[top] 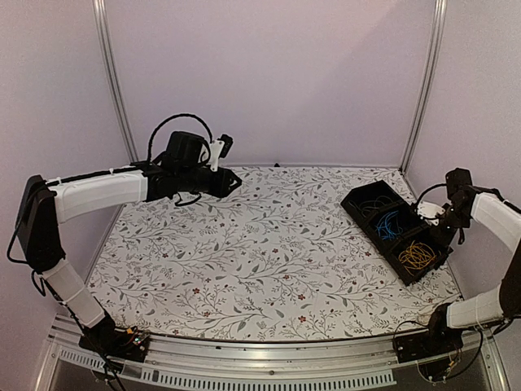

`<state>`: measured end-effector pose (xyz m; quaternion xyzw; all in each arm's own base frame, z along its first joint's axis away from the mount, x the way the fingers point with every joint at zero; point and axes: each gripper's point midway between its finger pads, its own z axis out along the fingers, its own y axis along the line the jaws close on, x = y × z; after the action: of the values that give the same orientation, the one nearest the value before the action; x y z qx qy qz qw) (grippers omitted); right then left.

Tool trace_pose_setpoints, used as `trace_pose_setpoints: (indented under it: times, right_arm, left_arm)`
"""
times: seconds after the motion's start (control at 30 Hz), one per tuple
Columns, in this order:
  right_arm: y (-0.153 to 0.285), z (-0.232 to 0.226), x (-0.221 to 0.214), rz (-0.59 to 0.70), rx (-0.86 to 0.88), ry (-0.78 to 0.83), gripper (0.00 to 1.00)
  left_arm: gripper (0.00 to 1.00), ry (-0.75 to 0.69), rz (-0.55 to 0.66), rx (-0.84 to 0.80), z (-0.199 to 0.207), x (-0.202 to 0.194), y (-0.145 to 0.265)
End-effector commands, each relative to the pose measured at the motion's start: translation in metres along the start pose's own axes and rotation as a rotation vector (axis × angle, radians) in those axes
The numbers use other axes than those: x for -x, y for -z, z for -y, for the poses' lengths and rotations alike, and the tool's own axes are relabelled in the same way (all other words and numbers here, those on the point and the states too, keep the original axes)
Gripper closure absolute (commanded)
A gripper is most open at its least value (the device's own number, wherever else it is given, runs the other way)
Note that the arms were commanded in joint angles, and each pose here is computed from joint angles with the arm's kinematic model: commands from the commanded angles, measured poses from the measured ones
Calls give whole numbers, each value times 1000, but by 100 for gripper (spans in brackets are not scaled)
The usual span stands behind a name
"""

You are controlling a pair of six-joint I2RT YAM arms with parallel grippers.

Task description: Untangle the cables

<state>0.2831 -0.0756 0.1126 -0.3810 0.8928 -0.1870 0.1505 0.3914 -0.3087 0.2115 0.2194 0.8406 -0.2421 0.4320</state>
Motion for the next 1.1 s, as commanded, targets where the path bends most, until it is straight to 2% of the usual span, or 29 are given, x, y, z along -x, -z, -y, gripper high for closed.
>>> trace_pose_setpoints:
  times: [0.0,0.17,0.3,0.5,0.87,0.9,1.0,1.07]
  right_arm:
    - [3,3,17,73,-17,9,100]
    - [21,-34,56,249,156,10,100]
    - [13,-60,70,322,293,-6,100]
    - [-13,-74,61,249,352,-19,100]
    - [-10,-77,47,190,341,2,100]
    - [-8,-74,48,191,335,-4,99]
    - [1,-68,48,177,327,-35,81]
    - [11,-68,48,178,348,-38,70]
  left_arm:
    - [73,-9,29,-22,10,11,8]
    - [73,-7,28,-31,12,11,8]
    - [73,-5,28,-32,12,11,8]
    - [73,-7,26,-31,12,10,8]
    - [73,-8,26,-31,12,11,8]
    - [73,-8,26,-28,12,11,8]
    - [74,-15,32,-11,8,11,9]
    - [63,-31,37,-29,11,12,10]
